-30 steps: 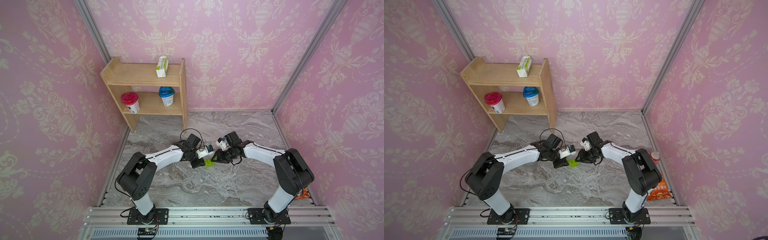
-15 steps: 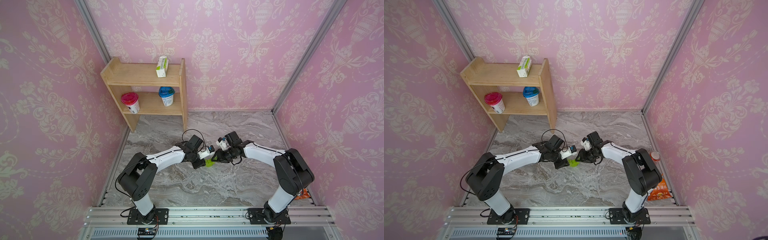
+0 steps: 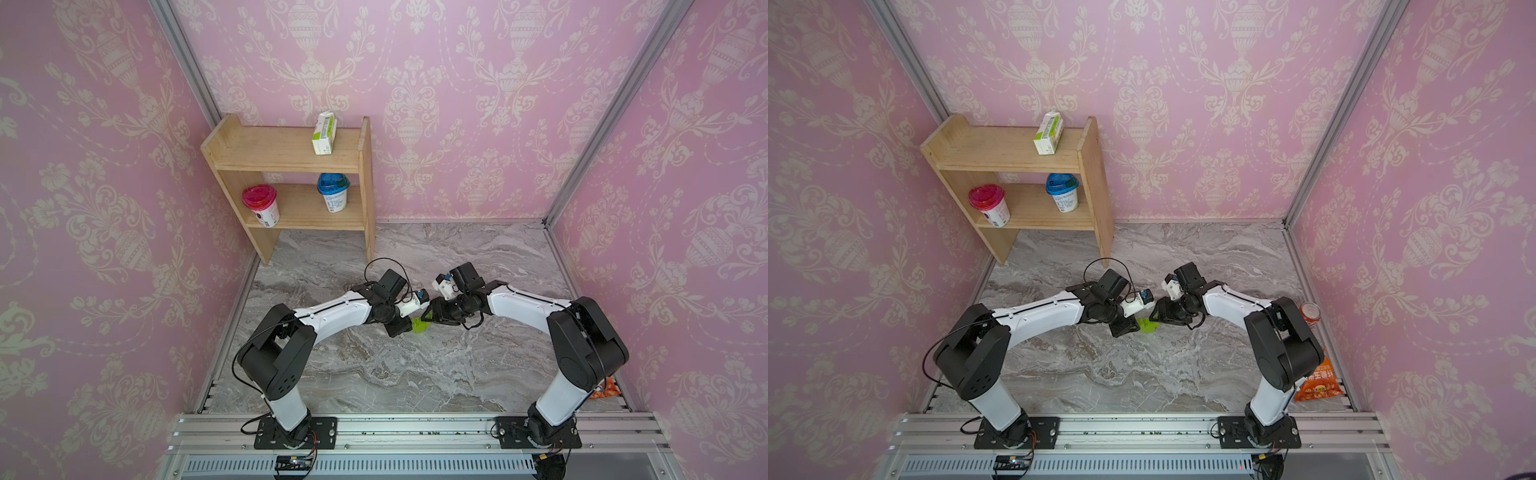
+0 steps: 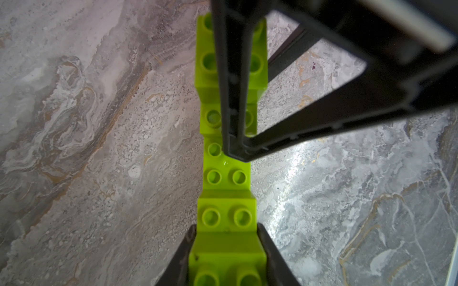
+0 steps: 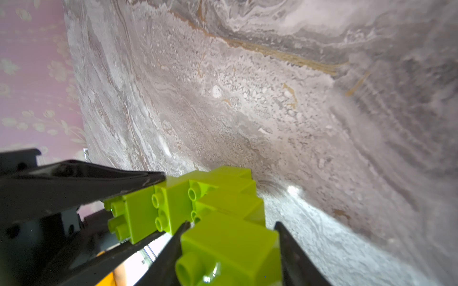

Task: Assemble the letter v with lego
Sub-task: Assemble the lego brick with the lego brick, then adjust the lego brick at the center of the board.

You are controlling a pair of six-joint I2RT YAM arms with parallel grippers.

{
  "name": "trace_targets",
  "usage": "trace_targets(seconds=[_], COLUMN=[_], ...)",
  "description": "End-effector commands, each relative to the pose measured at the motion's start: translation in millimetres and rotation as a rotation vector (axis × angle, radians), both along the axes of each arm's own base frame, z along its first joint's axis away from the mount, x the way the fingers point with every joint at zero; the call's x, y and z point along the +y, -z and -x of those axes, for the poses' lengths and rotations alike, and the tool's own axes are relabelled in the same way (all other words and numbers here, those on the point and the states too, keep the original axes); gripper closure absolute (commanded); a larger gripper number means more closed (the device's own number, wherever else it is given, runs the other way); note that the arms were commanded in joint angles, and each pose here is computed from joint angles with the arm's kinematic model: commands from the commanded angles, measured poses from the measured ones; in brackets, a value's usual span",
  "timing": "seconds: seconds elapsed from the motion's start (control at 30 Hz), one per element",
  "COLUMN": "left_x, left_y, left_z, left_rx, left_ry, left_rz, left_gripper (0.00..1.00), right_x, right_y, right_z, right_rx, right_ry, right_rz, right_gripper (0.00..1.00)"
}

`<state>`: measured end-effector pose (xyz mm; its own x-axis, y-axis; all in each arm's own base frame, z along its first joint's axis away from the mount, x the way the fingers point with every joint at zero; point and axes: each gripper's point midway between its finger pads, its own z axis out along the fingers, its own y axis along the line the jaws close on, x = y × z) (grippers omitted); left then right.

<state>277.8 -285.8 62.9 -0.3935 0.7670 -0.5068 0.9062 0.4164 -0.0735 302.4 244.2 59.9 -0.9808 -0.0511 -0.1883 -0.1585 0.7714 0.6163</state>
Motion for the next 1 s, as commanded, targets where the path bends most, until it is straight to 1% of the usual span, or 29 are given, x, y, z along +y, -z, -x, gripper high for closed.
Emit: trace_targets(seconds=[0.0,0.07,0.17,0.2,0.23,0.3,0.4,0.5,0.57,0.6,0.63,0.7,0.77,0.83,0.9,0.97], left_x=[16,15,12,10,9,6,1,3,13,18,24,35,51,69,87,103], left_y=[21,19,11,8,4,-7,-33,-68,-92,-103,-113,-130,-145,-153,-159,-164], left_z=[12,11,9,8,7,4,1,-2,-7,-9,-10,-10,-13,-14,-11,-3], left_rx=[0.060,0.050,0.025,0.015,0.004,-0.021,-0.075,-0.146,-0.202,-0.220,-0.233,-0.236,-0.224,-0.203,-0.197,-0.201], left_ry=[-0.003,0.008,0.019,0.021,0.026,0.029,0.029,-0.010,-0.102,-0.148,-0.205,-0.309,-0.446,-0.576,-0.665,-0.719], left_rz=[-0.116,-0.120,-0.108,-0.099,-0.089,-0.063,-0.004,0.053,0.086,0.109,0.138,0.213,0.291,0.342,0.378,0.411], left_gripper=[0.49,0.40,0.30,0.28,0.25,0.23,0.19,0.18,0.17,0.16,0.15,0.13,0.10,0.09,0.07,0.07], right_x=[-2,-2,-1,-2,-2,-6,-16,-44,-66,-72,-71,-69,-60,-47,-39,-34], right_y=[4,3,-3,-4,-7,-13,-26,-45,-67,-75,-98,-117,-125,-127,-127,-124], right_z=[3,3,3,3,3,5,12,22,27,30,26,27,24,23,19,13], right_rx=[0.009,0.009,-0.003,-0.007,-0.012,-0.013,-0.022,-0.057,-0.134,-0.171,-0.263,-0.417,-0.597,-0.719,-0.763,-0.756], right_ry=[-0.014,-0.014,-0.018,-0.019,-0.022,-0.030,-0.050,-0.078,-0.136,-0.181,-0.244,-0.406,-0.647,-0.846,-0.980,-1.077], right_rz=[0.022,0.021,0.015,0.018,0.023,0.037,0.073,0.185,0.305,0.336,0.348,0.392,0.452,0.471,0.471,0.478], right_gripper=[0.35,0.32,0.31,0.30,0.30,0.27,0.23,0.20,0.16,0.16,0.16,0.15,0.11,0.08,0.09,0.11])
